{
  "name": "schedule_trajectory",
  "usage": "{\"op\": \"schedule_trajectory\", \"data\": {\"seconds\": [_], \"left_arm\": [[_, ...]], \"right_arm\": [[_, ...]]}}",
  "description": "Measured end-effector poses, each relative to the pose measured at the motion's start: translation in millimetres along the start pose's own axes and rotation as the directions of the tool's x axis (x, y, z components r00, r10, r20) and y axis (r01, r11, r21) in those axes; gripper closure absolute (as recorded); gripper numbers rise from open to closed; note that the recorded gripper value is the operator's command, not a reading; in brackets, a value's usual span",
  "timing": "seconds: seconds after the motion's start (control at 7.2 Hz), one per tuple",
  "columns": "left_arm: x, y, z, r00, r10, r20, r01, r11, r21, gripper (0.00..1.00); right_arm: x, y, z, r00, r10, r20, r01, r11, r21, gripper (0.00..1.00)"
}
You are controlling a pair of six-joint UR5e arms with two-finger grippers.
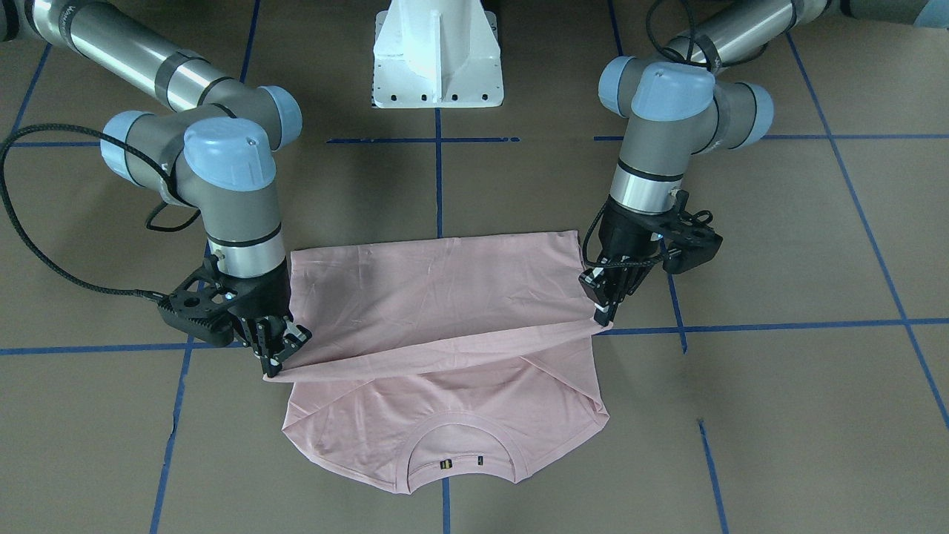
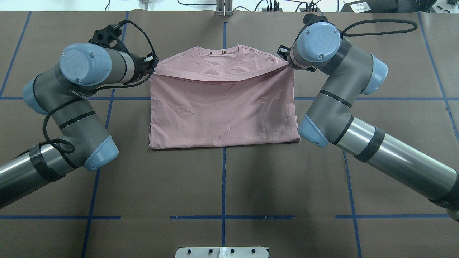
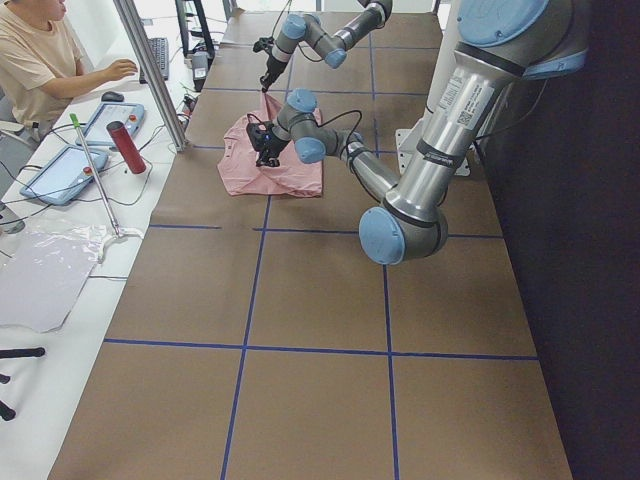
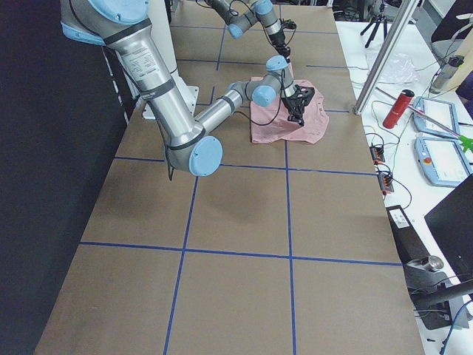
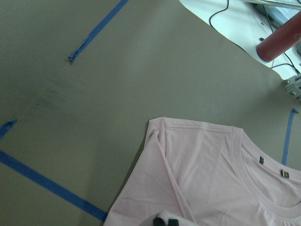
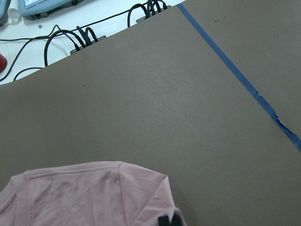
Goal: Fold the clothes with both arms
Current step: 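Lift the hem with both grippers and fold it toward the collar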
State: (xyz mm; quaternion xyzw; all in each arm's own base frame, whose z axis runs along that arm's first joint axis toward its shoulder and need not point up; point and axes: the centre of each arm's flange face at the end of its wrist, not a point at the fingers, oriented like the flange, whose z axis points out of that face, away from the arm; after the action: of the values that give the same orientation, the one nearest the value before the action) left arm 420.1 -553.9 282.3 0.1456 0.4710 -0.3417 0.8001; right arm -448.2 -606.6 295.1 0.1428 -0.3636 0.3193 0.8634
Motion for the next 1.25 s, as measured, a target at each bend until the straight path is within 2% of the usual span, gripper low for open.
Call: {"op": "schedule_trajectory", "data": {"seconds": [0.14, 0.56, 0.83, 1.25], "left_arm": [[3.2, -5.2, 15.8, 1.0, 0.012, -0.002, -0.012, 1.0, 0.024, 1.0], [-8.6, -12.6, 69.3, 1.0, 0.024, -0.011, -0.024, 0.999, 0.048, 1.0], [-14.0, -15.8, 80.5, 1.0, 0.026, -0.007, -0.026, 0.998, 0.06, 1.0], [-15.2, -24.8, 83.2, 0.999, 0.046, -0.009, -0.045, 0.996, 0.072, 1.0]], "right_arm": [[-8.5, -2.8, 16.7, 1.0, 0.0, -0.01, 0.0, 1.0, 0.002, 1.0], [-21.2, -16.5, 48.6, 0.999, 0.002, -0.043, -0.001, 1.0, 0.01, 1.0], [-33.6, -20.9, 58.1, 0.998, 0.002, -0.062, -0.001, 1.0, 0.01, 1.0], [-34.5, -37.5, 58.9, 0.997, 0.02, -0.068, -0.021, 1.0, -0.017, 1.0]]}}
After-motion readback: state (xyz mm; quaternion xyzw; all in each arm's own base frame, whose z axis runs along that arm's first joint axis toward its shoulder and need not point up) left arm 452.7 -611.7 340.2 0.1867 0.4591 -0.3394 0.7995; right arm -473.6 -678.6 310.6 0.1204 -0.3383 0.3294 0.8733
